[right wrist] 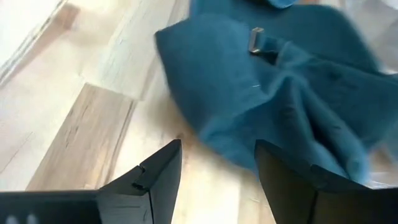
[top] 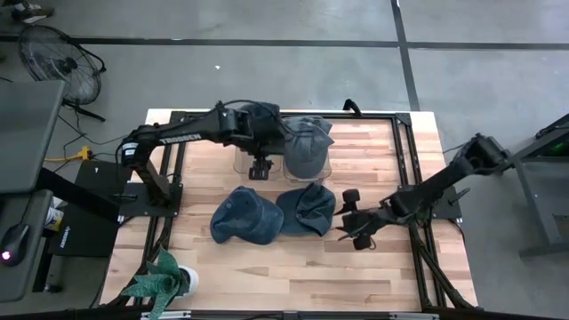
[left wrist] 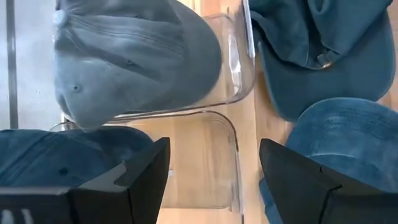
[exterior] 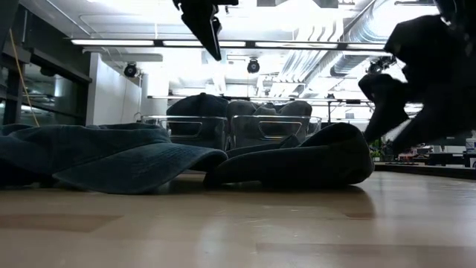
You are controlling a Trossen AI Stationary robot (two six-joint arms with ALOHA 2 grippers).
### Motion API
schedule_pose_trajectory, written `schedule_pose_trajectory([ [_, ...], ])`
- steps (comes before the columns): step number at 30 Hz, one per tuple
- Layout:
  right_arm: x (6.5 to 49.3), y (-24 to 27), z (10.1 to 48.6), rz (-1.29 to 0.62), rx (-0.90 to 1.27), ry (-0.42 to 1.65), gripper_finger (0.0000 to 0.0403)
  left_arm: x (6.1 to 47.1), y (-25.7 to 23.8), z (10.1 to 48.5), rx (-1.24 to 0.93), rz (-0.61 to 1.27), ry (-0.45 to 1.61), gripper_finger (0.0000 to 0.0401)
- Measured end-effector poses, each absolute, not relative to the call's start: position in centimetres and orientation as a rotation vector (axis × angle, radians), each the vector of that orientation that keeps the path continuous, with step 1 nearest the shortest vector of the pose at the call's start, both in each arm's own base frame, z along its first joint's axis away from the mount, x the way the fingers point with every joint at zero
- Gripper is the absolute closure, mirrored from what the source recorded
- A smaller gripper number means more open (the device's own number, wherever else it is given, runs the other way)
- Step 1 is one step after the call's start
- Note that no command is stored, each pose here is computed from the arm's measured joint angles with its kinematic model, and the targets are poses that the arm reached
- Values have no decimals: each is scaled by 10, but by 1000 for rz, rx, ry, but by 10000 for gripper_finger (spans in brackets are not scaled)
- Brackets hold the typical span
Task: Pick & Place hat
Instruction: Put the right blue cap into the left transparent bin
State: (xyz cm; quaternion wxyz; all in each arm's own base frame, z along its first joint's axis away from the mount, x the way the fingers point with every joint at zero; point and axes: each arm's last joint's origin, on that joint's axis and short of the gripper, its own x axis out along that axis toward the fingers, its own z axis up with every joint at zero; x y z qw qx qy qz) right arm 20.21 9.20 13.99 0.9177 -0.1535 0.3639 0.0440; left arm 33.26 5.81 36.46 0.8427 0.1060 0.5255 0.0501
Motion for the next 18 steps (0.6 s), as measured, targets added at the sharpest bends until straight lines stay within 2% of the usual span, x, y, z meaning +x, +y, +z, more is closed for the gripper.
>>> schedule_pose_trajectory([
  [11,222,102,118,67,-341,670,160,332,45,363,227,126,1138,158],
  [18,227,106,114,105,-316,647,164,331,46,363,226,134,1142,158],
])
